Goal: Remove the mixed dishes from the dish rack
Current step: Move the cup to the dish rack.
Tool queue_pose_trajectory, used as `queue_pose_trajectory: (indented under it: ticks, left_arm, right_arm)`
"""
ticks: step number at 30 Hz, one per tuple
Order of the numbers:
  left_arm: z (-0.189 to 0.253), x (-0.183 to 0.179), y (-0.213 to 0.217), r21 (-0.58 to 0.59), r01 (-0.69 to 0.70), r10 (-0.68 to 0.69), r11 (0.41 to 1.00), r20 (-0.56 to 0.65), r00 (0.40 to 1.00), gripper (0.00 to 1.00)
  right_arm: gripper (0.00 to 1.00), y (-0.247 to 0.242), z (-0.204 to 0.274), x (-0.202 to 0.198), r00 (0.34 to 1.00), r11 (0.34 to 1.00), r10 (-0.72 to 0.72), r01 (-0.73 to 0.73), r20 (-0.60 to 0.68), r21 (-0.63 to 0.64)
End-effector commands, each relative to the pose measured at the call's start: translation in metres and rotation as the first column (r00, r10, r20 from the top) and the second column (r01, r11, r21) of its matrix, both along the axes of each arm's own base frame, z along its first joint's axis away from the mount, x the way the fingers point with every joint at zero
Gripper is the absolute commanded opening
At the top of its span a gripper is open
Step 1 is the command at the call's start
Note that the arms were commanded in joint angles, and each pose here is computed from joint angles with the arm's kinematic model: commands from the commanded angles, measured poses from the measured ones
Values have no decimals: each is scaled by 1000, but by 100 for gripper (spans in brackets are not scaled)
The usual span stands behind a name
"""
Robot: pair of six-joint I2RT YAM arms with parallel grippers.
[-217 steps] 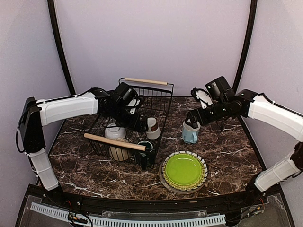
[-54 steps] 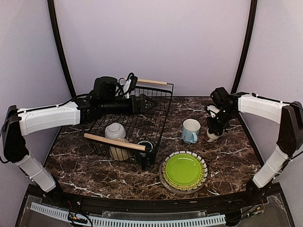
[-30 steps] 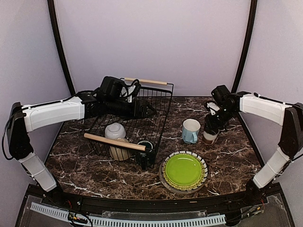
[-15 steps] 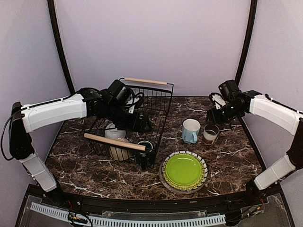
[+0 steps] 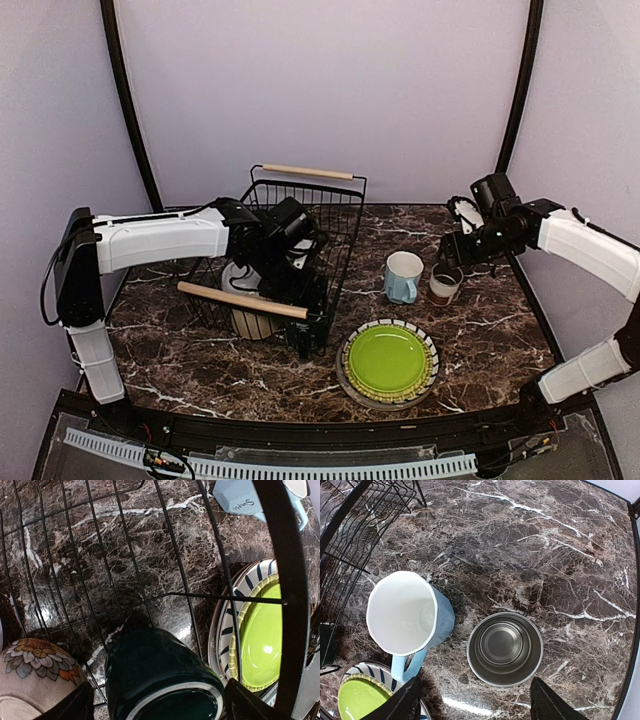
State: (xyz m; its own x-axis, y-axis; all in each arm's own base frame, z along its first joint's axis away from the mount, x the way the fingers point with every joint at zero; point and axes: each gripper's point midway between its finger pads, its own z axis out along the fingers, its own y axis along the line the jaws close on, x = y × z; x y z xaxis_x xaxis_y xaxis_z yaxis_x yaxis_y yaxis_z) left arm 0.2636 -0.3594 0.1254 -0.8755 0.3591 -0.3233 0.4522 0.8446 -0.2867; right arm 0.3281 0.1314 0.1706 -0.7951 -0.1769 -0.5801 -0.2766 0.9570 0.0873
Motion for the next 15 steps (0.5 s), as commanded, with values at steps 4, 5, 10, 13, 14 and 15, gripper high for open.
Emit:
queue_pose_trajectory:
  ticks: [4,5,10,13,14,15]
  left_arm:
    - [-13,-7,6,97,10,-7,995,-29,1000,87]
    - [-15,-7,9,114,7,-3,993,-28,1000,89]
    - [-23,-4,18,186,3,2,983,-24,1000,91]
    - [-25,1,26,239,-13,14,971,1,1000,90]
    - [-26,1,28,252,-14,14,968,0,1000,90]
    - [-27,0,29,258,-14,15,966,-4,1000,90]
  right_arm:
    - [73,2,5,2,998,1000,8,-9,55,15]
    - [73,2,4,3,998,1000,8,-9,56,14]
    - [74,2,3,3,998,1000,8,-9,59,15]
    - [74,2,1,2,998,1000,10,-11,56,13]
    - [74,1,-1,1,998,1000,10,-11,54,12]
    - [74,1,0,1,998,1000,10,-11,57,13]
